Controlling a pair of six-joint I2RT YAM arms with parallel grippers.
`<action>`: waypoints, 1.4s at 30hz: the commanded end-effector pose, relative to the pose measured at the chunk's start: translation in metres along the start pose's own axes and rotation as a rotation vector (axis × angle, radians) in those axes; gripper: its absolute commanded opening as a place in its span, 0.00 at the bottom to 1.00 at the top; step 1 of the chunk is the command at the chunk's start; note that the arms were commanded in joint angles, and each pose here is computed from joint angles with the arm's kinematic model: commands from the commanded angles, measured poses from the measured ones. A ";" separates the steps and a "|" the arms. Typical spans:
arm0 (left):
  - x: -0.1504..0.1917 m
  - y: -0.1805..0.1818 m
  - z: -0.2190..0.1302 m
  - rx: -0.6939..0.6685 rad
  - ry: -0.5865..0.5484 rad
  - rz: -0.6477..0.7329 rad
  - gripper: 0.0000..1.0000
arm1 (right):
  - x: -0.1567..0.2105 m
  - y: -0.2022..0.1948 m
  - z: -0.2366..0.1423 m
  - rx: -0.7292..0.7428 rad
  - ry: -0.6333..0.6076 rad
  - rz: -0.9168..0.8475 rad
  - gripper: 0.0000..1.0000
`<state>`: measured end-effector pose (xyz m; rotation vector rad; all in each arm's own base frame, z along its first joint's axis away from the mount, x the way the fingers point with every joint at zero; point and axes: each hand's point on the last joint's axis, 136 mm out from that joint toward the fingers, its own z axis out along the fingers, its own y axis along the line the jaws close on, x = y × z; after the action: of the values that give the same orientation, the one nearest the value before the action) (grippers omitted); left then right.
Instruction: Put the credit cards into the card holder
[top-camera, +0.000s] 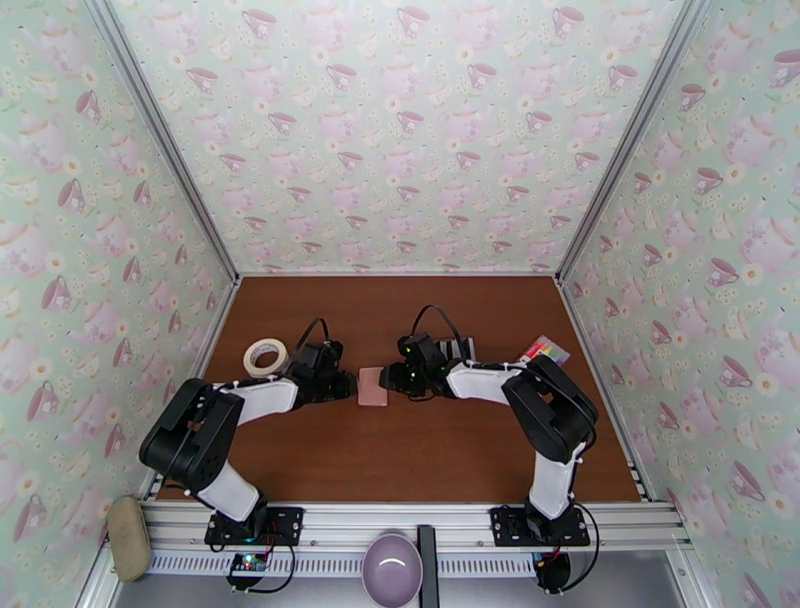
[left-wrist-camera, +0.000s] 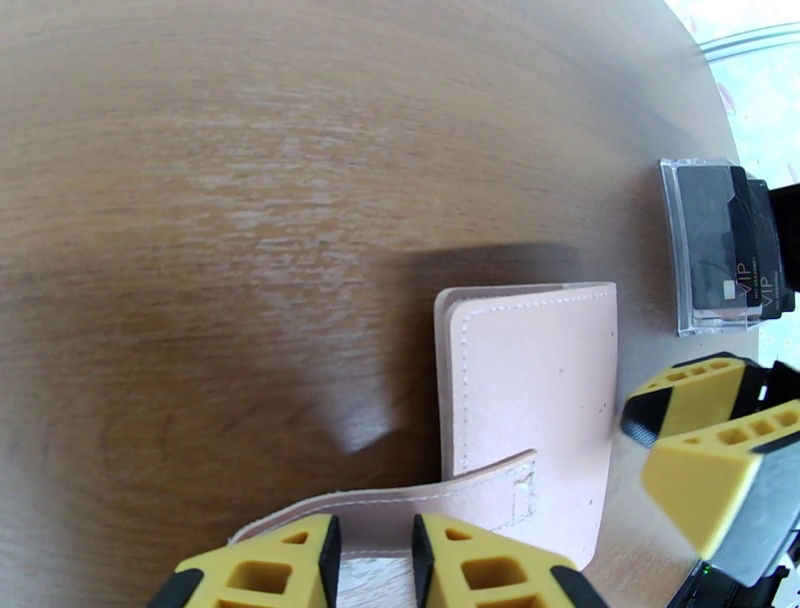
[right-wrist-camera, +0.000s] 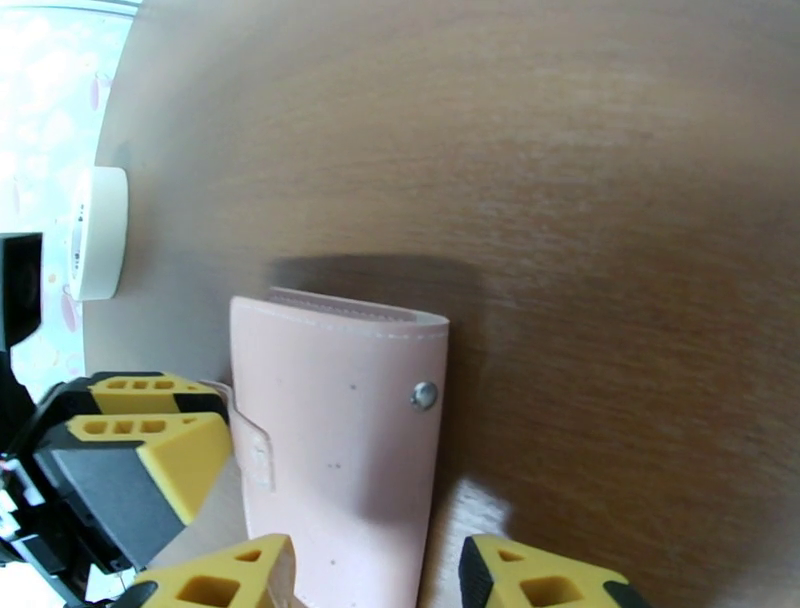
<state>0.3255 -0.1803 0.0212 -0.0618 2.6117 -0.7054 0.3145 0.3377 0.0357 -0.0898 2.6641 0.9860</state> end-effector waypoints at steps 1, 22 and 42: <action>0.030 0.023 0.008 -0.075 0.111 -0.032 0.27 | 0.011 0.003 0.007 -0.020 0.033 0.001 0.49; 0.037 0.026 0.016 -0.077 0.154 -0.051 0.22 | 0.001 0.027 0.017 -0.098 0.001 0.069 0.48; 0.043 0.026 0.022 -0.062 0.185 -0.064 0.18 | -0.010 0.043 0.013 -0.366 -0.047 0.193 0.42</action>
<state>0.3373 -0.1872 0.0183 -0.0544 2.6098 -0.7451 0.3218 0.3687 0.0447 0.1510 2.5120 1.4072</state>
